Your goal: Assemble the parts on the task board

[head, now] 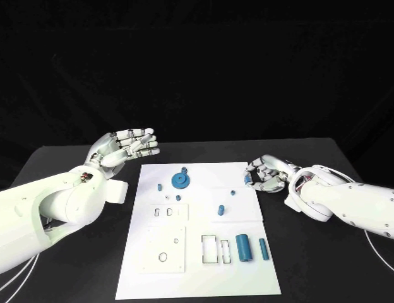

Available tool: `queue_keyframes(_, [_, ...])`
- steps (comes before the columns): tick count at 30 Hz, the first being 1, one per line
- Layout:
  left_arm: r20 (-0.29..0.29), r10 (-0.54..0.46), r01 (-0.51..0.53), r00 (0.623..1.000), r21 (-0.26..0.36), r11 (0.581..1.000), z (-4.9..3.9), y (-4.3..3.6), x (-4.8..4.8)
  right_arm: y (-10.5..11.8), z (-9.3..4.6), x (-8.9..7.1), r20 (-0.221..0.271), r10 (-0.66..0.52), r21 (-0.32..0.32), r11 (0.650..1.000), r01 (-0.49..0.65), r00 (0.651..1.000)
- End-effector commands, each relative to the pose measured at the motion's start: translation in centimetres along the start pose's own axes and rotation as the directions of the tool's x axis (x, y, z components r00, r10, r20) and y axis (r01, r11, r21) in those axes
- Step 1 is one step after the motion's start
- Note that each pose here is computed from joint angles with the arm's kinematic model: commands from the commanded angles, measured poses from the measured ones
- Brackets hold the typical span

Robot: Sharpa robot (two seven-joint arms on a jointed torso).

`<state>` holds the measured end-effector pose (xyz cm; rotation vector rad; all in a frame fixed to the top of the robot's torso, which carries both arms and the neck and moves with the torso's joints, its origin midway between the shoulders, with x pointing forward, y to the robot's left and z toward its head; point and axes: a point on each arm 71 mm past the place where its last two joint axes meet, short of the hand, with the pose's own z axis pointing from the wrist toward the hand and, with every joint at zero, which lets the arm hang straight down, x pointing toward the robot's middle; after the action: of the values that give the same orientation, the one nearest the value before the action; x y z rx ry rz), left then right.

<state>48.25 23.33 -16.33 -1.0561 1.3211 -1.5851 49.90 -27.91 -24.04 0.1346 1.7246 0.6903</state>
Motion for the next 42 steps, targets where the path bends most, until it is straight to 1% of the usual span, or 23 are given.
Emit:
queue_keyframes(1, [-0.015,-0.010,0.010,1.000,0.007,1.000,0.02,-0.09,0.16,0.0,0.0,0.3,-0.021,-0.011,-0.001,1.000,0.011,1.000])
queue_keyframes(9, [-0.014,-0.010,0.010,1.000,0.007,1.000,0.01,-0.10,0.13,0.2,0.2,0.5,-0.018,-0.015,0.004,1.000,0.015,1.000])
queue_keyframes(13, [-0.014,-0.010,0.010,1.000,0.007,1.000,0.00,-0.10,0.11,0.2,0.2,0.4,-0.004,-0.020,0.011,1.000,0.021,1.000])
queue_keyframes(15, [-0.013,-0.009,0.009,1.000,0.007,1.000,-0.01,-0.10,0.09,0.2,0.2,0.3,0.011,-0.023,0.013,1.000,0.023,1.000])
queue_keyframes(20, [-0.013,-0.009,0.009,1.000,0.006,1.000,-0.01,-0.10,0.06,0.5,0.2,0.0,0.068,-0.026,0.015,1.000,0.025,0.997])
queue_keyframes(23, [-0.013,-0.009,0.009,1.000,0.006,1.000,0.01,-0.08,0.05,0.7,0.1,-0.2,0.105,-0.023,0.026,0.999,0.021,0.994])
queue_keyframes(26, [-0.013,-0.009,0.009,1.000,0.006,1.000,0.04,-0.06,0.07,1.2,0.1,-0.6,0.129,-0.014,0.037,0.999,0.009,0.992])
queue_keyframes(29, [-0.012,-0.009,0.009,1.000,0.005,1.000,0.08,-0.03,0.05,2.1,0.1,-0.9,0.147,0.001,0.035,0.999,-0.006,0.989])
queue_keyframes(33, [-0.012,-0.009,0.009,1.000,-0.002,1.000,0.11,0.08,0.03,4.1,0.2,-1.1,0.162,0.029,0.009,1.000,-0.030,0.986])
queue_keyframes(39, [-0.014,-0.011,0.011,1.000,-0.009,1.000,0.19,0.26,0.15,7.4,0.3,-0.4,0.153,0.055,-0.042,0.998,-0.049,0.987])
queue_keyframes(42, [-0.015,-0.014,0.013,1.000,-0.012,1.000,0.24,0.37,0.26,9.3,0.7,0.3,0.139,0.055,-0.075,0.996,-0.044,0.989])
